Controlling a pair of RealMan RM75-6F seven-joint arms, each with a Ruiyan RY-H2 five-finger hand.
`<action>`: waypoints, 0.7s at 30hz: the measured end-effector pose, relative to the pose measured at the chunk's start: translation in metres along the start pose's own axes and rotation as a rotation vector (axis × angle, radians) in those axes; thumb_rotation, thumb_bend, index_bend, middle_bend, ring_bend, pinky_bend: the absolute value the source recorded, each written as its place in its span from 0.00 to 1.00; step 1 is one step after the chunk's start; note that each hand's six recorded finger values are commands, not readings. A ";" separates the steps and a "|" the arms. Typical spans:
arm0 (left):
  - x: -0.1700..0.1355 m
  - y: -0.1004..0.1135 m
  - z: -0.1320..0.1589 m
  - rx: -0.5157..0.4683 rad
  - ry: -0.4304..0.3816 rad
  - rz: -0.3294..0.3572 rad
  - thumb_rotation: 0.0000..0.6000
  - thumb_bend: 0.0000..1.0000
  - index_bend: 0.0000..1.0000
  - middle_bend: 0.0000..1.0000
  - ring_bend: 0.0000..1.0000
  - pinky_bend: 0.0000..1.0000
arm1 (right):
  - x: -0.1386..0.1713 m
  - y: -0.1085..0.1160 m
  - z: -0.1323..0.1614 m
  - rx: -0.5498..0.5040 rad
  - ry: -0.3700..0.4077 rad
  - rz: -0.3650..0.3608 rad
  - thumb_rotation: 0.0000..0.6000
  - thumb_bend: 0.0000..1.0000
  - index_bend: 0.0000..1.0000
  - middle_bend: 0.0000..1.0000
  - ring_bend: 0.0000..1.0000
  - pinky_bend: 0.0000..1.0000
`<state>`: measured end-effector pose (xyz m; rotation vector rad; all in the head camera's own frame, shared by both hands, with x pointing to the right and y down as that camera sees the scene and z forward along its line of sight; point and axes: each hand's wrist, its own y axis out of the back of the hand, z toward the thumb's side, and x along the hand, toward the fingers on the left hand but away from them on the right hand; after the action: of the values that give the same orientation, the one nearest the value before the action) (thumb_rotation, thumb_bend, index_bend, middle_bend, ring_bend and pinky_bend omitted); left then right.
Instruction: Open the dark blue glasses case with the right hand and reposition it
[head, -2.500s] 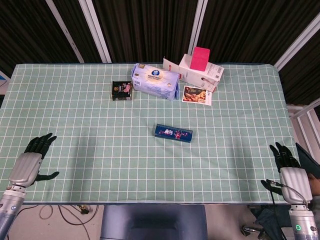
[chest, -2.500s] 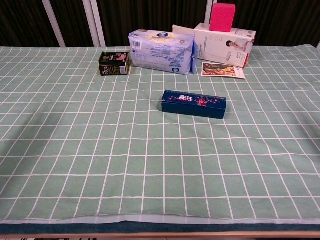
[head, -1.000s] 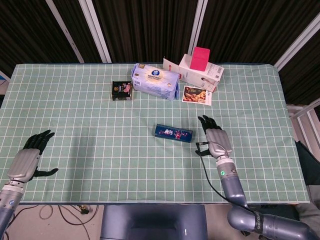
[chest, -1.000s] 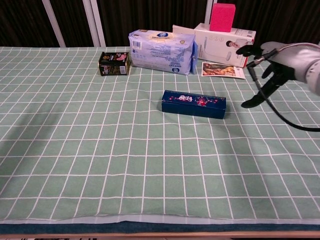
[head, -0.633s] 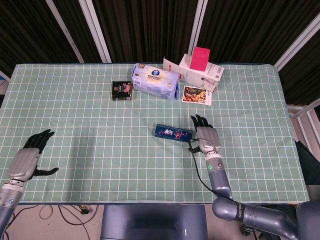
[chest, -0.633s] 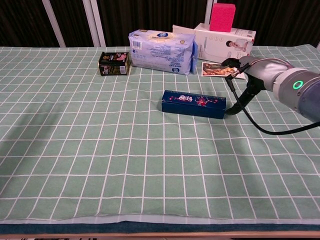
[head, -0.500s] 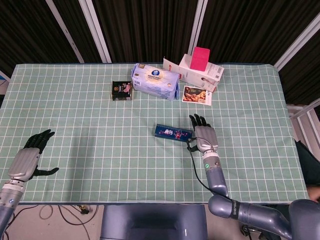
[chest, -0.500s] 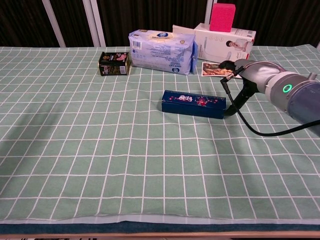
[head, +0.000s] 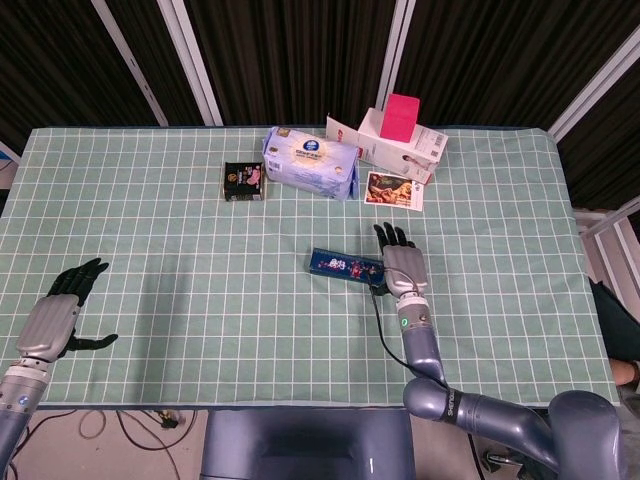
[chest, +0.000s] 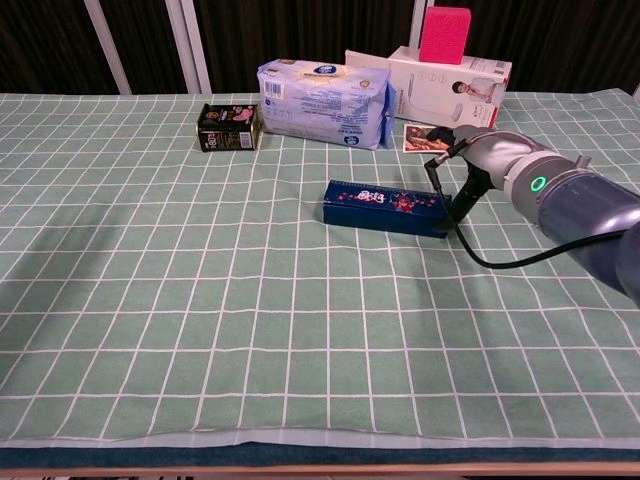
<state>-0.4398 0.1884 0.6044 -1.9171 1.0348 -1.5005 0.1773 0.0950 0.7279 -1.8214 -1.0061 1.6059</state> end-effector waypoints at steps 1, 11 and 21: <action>0.000 0.000 0.000 -0.002 0.002 0.000 1.00 0.01 0.00 0.00 0.00 0.00 | -0.001 0.000 0.001 0.000 -0.001 -0.001 1.00 0.12 0.00 0.00 0.00 0.24; 0.001 -0.001 -0.001 -0.009 0.008 -0.005 1.00 0.01 0.00 0.00 0.00 0.00 | -0.014 0.004 -0.003 -0.007 -0.023 -0.024 1.00 0.12 0.00 0.00 0.00 0.24; 0.001 -0.001 0.000 -0.017 0.011 -0.007 1.00 0.01 0.00 0.00 0.00 0.00 | -0.017 0.008 -0.004 -0.019 -0.031 -0.029 1.00 0.12 0.00 0.00 0.00 0.24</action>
<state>-0.4400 0.1886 0.6055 -1.9284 1.0497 -1.5122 0.1818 0.0772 0.7331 -1.7915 -1.0606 1.6165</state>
